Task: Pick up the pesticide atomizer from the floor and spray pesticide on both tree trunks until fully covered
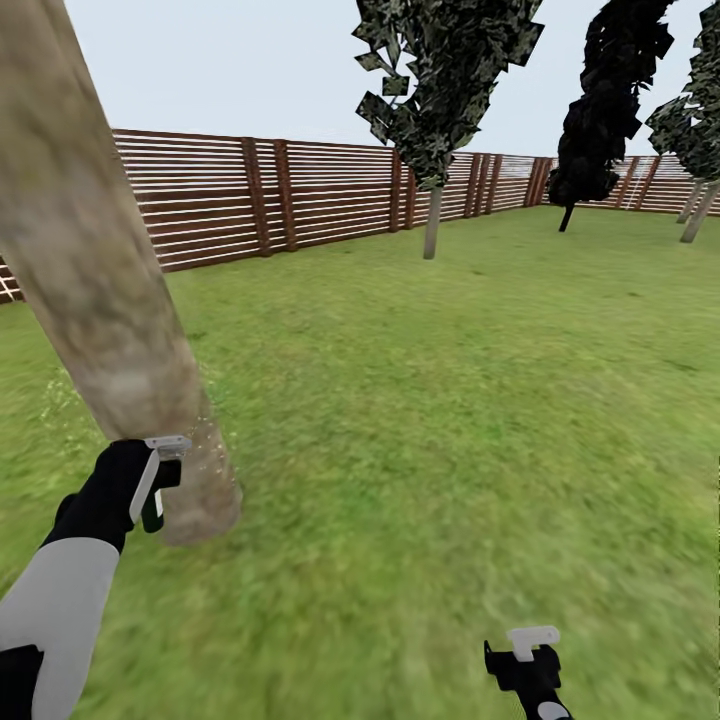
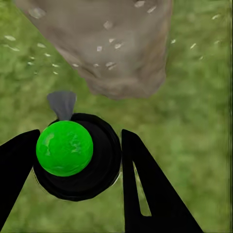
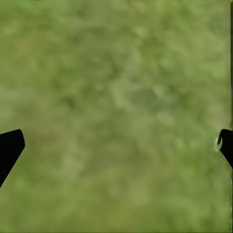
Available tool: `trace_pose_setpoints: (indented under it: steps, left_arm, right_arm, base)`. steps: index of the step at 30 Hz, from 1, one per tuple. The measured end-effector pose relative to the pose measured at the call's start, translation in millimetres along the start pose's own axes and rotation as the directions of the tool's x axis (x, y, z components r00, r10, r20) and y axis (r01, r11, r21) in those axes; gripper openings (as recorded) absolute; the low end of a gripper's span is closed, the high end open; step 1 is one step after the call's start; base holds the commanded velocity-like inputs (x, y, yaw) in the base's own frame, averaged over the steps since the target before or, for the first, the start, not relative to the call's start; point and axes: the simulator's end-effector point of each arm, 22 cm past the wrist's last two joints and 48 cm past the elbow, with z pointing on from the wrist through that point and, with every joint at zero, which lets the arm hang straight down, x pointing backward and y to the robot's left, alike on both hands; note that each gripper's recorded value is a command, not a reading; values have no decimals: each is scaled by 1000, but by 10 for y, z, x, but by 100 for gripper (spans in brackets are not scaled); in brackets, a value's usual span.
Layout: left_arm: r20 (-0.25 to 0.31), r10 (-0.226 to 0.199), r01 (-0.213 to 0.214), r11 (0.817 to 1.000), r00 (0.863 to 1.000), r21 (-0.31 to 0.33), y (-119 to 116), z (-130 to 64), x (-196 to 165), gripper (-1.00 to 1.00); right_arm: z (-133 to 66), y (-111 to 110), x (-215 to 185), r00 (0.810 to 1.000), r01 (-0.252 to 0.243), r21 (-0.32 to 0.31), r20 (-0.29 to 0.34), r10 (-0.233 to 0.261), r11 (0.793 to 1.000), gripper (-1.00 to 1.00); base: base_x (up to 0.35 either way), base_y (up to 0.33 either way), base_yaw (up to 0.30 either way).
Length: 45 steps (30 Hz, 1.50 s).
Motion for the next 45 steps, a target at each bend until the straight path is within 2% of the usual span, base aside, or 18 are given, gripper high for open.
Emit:
trace_pose_setpoints:
  steps: [16,25,32,37,38,39,43,45]
  left_arm:
    - [8,-7,7,1000,1000,1,17,-24,-67,-100]
    - [6,-7,7,1000,1000,-3,42,-13,-56,-100]
    - [-19,-6,6,1000,1000,-11,101,54,84,-100]
    - [-36,5,-4,1000,999,22,-128,81,223,-100]
    - [-36,5,-5,1000,999,0,-14,91,226,-100]
    - [-63,10,-11,1000,998,-15,73,160,424,-100]
    - [-161,36,-41,999,986,-24,142,332,1163,-100]
    - [-182,48,-53,998,982,-24,146,386,1428,-100]
  right_arm:
    - [0,-1,-1,1000,0,0,0,0,1000,100]
    - [2,2,6,1000,1,-1,-1,-1,1000,100]
    - [2,2,5,1000,1,-1,-1,-1,1000,100]
    - [-1,13,-1,1000,0,-2,0,0,1000,100]
    - [-1,12,-4,1000,0,-2,1,0,1000,100]
    - [-1,9,0,1000,0,-1,0,0,1000,100]
    - [1,5,1,1000,0,-1,0,0,1000,100]
    - [1,2,3,1000,-1,0,-1,1,1000,100]
  base:
    - [126,-243,2]
    - [-120,-247,259]
    - [-227,-204,277]
    - [99,-251,272]
    - [221,-211,218]
    - [225,-203,187]
    - [104,-87,48]
    - [12,-9,5]
